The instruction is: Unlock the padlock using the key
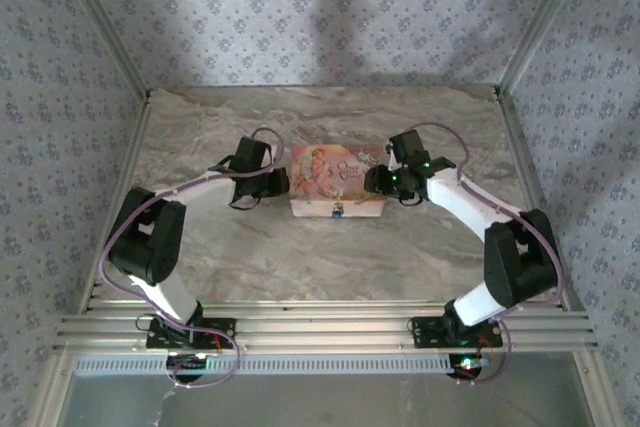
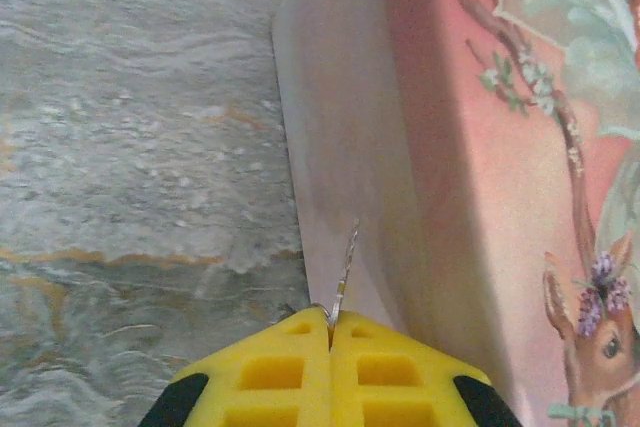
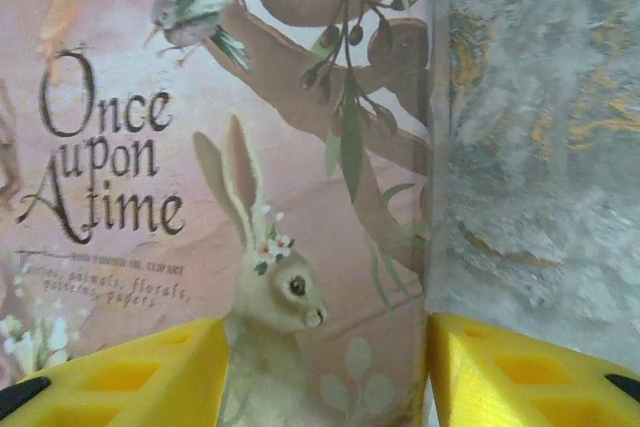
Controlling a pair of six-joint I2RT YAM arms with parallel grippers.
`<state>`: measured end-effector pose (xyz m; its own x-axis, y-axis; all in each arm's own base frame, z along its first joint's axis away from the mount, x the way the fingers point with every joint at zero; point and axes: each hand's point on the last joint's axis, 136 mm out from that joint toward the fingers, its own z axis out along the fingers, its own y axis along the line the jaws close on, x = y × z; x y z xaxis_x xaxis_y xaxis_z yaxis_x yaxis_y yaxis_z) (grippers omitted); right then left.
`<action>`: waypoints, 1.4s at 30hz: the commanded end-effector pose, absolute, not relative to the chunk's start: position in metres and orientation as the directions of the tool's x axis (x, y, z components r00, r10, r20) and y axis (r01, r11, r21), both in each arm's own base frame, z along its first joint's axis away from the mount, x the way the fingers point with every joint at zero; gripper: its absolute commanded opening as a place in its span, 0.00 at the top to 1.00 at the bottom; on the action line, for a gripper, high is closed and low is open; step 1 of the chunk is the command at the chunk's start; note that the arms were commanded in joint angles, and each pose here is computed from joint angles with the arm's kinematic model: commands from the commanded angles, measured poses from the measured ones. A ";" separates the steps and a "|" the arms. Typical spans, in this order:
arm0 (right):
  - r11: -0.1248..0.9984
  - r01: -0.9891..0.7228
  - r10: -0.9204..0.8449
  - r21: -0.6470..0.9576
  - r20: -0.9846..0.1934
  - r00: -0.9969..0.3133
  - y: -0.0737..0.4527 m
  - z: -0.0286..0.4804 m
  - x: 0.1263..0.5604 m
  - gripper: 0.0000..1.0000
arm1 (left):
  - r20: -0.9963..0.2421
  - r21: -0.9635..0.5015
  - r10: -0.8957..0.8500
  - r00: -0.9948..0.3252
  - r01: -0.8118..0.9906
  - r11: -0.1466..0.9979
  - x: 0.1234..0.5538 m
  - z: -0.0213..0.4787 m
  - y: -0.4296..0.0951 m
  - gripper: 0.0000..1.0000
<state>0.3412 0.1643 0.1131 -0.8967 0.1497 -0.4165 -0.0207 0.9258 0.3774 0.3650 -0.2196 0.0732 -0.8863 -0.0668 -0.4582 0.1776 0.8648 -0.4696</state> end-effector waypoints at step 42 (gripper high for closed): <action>0.932 -0.069 0.165 0.357 -0.583 -0.796 0.283 0.072 0.294 0.53 | -0.593 -0.674 0.125 -0.795 0.575 0.464 0.205 0.134 -0.243 1.00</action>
<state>0.2782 0.2796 0.0671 -0.8286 0.1574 -0.5372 -0.0702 0.9228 0.3787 0.1988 -0.2387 0.1246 -0.8146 0.1534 -0.5593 0.5561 0.4806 -0.6781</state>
